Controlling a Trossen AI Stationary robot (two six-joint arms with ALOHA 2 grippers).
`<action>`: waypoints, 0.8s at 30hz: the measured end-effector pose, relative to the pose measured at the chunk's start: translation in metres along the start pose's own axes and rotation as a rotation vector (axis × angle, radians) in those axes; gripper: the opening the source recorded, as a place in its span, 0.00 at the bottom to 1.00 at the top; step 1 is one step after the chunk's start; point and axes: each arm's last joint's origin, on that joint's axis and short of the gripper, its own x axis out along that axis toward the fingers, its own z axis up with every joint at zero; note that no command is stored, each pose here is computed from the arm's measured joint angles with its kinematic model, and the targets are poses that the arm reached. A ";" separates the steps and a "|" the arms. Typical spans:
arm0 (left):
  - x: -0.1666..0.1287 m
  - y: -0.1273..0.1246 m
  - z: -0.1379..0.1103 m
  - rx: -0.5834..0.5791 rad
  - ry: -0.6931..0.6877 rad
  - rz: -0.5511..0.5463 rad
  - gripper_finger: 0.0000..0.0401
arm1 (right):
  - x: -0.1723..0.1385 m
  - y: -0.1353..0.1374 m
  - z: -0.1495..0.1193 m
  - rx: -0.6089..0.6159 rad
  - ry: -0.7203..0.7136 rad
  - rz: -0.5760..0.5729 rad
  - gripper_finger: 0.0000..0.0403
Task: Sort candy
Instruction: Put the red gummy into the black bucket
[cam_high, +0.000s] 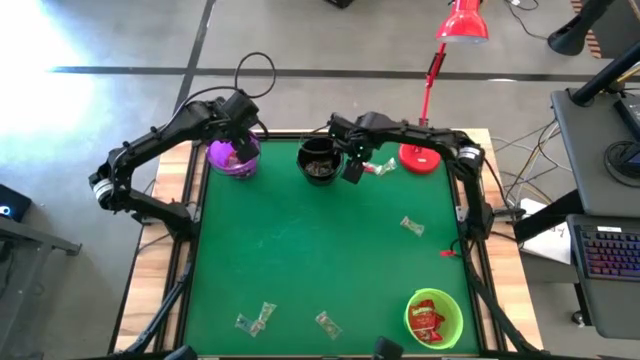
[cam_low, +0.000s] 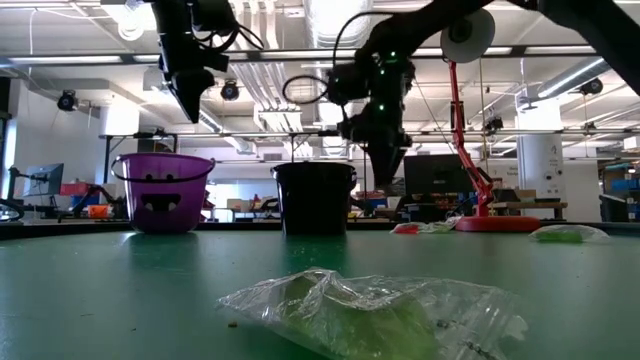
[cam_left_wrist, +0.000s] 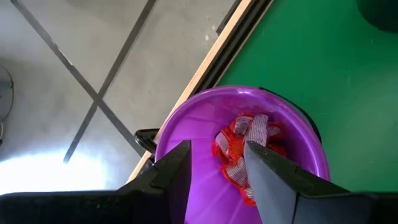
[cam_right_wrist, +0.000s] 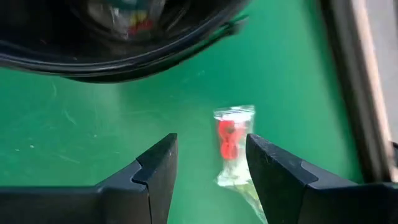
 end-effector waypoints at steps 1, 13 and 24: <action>0.000 0.000 0.000 0.000 0.001 0.000 0.33 | 0.006 0.001 0.001 -0.010 0.015 0.003 0.45; 0.000 0.000 -0.002 0.007 0.022 -0.004 0.33 | 0.033 -0.002 0.001 -0.130 0.108 0.006 0.45; 0.000 0.000 -0.003 0.008 0.024 -0.005 0.33 | 0.032 -0.026 -0.014 -0.102 0.165 0.036 0.45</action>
